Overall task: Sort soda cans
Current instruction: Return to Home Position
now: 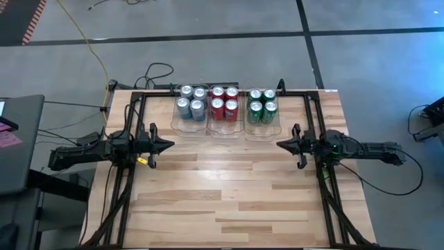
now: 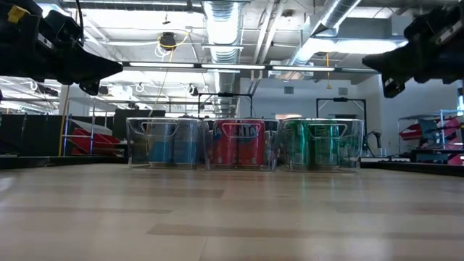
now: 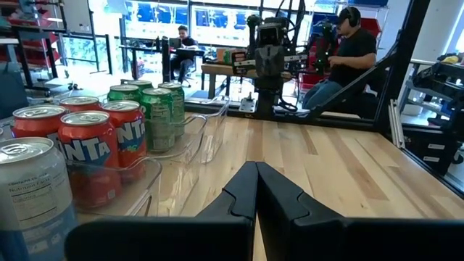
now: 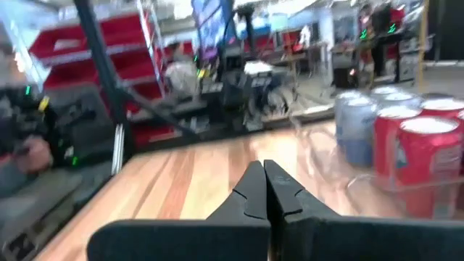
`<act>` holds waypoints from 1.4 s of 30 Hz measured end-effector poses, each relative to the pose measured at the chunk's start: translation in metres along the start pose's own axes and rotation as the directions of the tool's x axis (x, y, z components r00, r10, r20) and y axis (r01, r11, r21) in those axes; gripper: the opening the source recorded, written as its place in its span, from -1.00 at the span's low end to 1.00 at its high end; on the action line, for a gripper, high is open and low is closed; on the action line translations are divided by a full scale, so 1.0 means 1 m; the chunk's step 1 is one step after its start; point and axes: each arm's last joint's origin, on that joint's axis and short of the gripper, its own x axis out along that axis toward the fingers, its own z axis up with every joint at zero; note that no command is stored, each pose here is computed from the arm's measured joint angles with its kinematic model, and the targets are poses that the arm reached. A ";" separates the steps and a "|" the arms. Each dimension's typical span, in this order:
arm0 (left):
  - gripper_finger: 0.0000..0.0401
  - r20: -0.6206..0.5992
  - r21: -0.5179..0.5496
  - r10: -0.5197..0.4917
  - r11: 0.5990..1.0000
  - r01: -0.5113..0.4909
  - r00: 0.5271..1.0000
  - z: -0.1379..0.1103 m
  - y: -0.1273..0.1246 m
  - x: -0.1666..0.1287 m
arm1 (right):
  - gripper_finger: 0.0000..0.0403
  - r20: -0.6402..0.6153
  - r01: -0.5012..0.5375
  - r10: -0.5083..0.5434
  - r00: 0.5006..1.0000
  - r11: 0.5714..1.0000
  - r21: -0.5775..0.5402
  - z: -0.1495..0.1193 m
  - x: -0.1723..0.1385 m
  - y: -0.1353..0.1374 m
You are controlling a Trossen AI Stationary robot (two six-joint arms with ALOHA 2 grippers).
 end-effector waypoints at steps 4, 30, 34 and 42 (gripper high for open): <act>-1.00 0.000 0.000 0.000 1.000 0.000 1.000 0.000 0.000 0.000 | -1.00 -0.041 -0.015 0.015 0.999 1.000 -0.001 -0.004 0.000 0.001; -1.00 -0.029 0.043 0.016 0.999 -0.015 0.999 -0.004 0.002 0.002 | -0.91 -0.099 0.063 -0.061 0.993 0.998 0.018 -0.011 0.000 -0.003; -1.00 -0.024 -0.002 0.001 1.000 -0.001 1.000 -0.003 0.002 0.002 | -0.88 -0.097 0.067 -0.065 0.993 0.998 0.018 -0.011 -0.001 -0.003; -1.00 0.039 -0.020 -0.153 0.988 0.153 0.988 0.003 -0.007 -0.001 | -0.87 -0.098 0.068 -0.064 0.993 0.997 0.036 -0.011 0.000 -0.003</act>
